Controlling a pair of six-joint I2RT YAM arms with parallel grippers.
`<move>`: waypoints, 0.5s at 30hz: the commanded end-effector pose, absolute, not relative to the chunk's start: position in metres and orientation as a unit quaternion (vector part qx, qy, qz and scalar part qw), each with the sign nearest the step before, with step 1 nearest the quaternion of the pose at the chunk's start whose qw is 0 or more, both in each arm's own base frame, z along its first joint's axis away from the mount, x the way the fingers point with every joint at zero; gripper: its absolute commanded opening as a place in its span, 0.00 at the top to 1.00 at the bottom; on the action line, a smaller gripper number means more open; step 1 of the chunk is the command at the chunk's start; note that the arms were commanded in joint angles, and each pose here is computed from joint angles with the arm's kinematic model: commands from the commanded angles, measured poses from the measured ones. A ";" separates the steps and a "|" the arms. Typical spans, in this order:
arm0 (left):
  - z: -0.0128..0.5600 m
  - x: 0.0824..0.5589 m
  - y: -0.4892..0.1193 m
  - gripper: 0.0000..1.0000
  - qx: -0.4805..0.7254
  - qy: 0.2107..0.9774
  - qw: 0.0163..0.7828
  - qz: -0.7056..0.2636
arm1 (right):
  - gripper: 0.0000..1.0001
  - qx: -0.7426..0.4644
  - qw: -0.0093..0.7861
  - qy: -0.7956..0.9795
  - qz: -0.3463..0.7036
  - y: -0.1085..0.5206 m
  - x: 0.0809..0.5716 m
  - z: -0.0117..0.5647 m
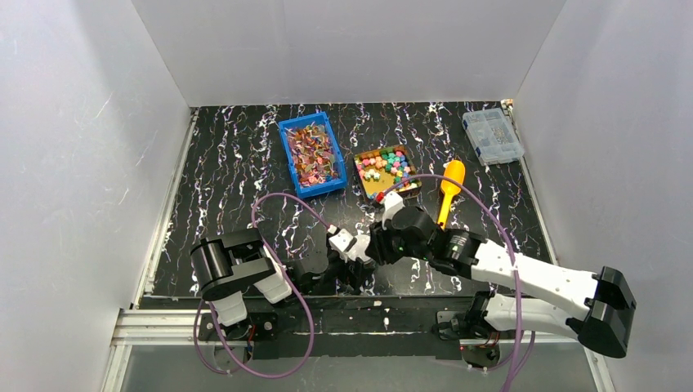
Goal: Pack the candies
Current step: Screw the bottle lid onto the packing bottle.
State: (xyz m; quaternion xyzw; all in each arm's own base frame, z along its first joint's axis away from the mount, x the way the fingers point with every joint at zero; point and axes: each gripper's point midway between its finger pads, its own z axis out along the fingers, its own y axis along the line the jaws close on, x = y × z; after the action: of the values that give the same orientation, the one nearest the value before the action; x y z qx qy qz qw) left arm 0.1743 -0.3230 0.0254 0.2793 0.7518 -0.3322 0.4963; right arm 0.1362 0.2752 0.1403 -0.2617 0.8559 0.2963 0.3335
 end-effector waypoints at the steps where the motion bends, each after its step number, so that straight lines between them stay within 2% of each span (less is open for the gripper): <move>1: -0.015 0.162 -0.296 0.67 0.299 0.796 0.441 -0.287 | 0.58 -0.277 0.365 0.854 0.245 0.273 0.162 0.152; 15: -0.011 0.155 -0.299 0.68 0.310 0.790 0.433 -0.303 | 0.61 -0.295 0.339 0.856 0.256 0.295 0.216 0.139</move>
State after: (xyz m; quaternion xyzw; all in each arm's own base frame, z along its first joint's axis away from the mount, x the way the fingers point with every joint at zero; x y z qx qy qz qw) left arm 0.1710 -0.3242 0.0257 0.2864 0.7505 -0.3406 0.4886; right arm 0.2023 0.2741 0.1246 -0.2769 0.8762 0.2185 0.3284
